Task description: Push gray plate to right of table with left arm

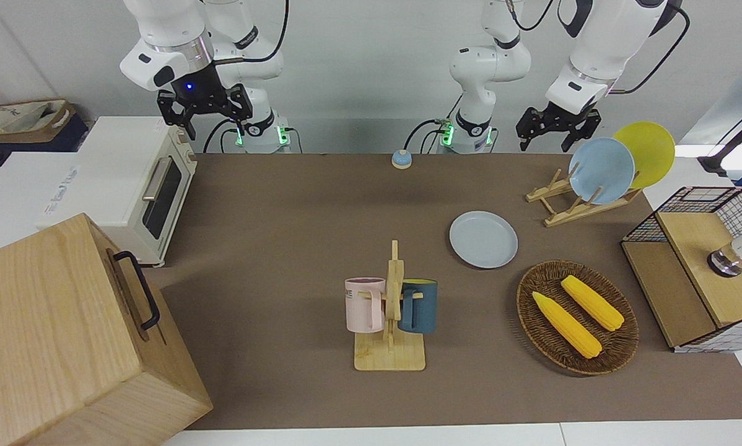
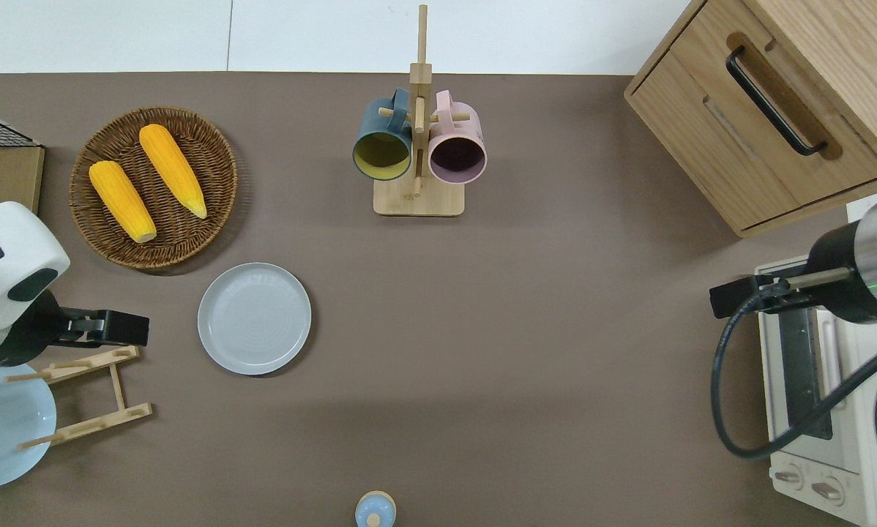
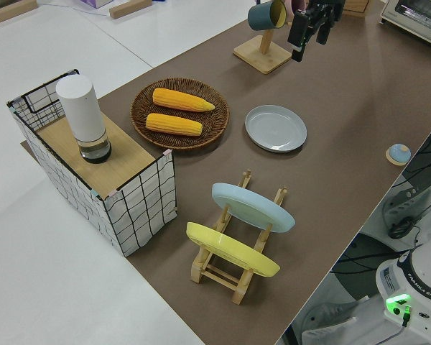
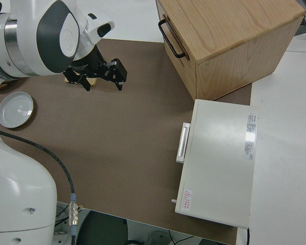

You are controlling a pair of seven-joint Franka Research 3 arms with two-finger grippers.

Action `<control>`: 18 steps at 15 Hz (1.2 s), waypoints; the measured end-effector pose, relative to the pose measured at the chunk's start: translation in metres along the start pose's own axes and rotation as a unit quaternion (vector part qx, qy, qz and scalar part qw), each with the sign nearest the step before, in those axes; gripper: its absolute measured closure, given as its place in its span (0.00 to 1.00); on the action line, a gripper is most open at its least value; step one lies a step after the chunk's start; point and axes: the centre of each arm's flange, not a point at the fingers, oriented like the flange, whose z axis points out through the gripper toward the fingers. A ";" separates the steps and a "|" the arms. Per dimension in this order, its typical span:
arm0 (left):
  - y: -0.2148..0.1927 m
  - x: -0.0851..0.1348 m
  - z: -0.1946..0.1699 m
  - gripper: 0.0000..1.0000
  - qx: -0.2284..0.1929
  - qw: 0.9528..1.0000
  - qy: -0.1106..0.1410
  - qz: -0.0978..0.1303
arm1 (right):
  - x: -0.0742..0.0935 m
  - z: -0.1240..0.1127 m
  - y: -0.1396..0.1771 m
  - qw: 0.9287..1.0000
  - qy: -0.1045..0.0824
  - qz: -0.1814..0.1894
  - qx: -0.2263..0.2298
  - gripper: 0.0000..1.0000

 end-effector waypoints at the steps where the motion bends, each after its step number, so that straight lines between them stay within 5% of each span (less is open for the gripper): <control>1: 0.000 0.000 0.000 0.00 0.000 1.000 -0.001 0.000 | 0.000 0.000 0.000 1.000 0.000 0.000 0.000 0.01; 18: -0.003 0.019 0.048 0.01 -0.002 1.000 -0.023 -0.011 | 0.000 0.000 0.000 1.000 0.000 0.000 0.000 0.01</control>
